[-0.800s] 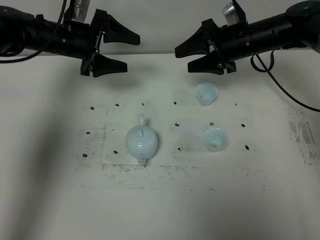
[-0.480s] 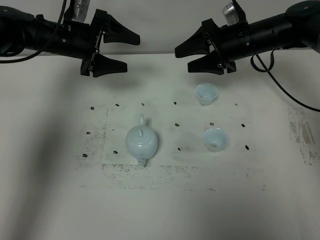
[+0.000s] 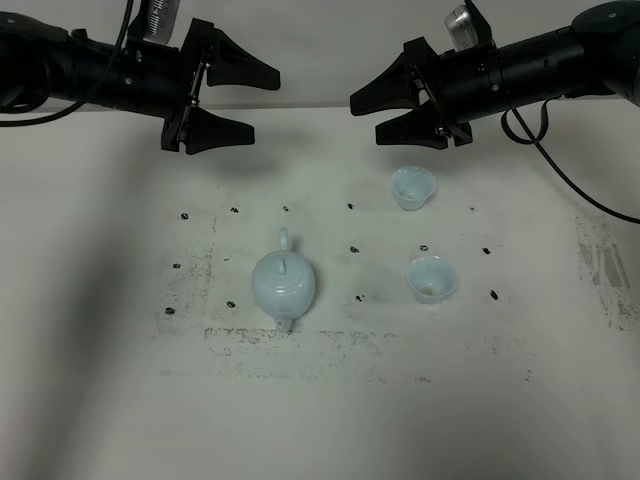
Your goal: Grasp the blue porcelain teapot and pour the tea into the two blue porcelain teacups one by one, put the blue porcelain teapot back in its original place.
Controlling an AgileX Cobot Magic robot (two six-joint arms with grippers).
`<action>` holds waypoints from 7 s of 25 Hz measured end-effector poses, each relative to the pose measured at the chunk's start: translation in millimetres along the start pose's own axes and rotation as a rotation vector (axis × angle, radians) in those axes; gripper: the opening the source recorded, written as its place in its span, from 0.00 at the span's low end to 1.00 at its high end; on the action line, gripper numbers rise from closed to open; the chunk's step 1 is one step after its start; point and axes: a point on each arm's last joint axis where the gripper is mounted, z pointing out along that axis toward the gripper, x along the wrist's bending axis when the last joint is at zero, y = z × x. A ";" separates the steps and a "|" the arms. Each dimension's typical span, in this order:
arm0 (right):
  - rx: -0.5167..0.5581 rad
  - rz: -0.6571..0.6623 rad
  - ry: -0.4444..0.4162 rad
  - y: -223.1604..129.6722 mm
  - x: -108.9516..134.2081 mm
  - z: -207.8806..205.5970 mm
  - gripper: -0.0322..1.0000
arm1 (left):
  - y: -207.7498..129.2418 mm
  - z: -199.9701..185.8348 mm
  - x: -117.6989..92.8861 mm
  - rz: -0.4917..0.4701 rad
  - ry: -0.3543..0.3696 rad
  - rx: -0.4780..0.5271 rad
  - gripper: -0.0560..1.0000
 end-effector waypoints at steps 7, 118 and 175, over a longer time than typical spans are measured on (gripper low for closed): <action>0.039 -0.053 -0.116 1.9 4.5 -7.6 0.59 | -0.2 0.0 -0.1 0.000 -0.001 0.003 0.77; -0.706 -0.433 -1.031 -432.9 117.5 -198.9 0.55 | -82.2 -69.7 -100.0 0.362 0.901 0.139 0.76; -0.706 -0.433 -1.030 -432.9 117.3 -198.8 0.55 | -34.3 135.0 -9.0 0.605 0.942 0.430 0.76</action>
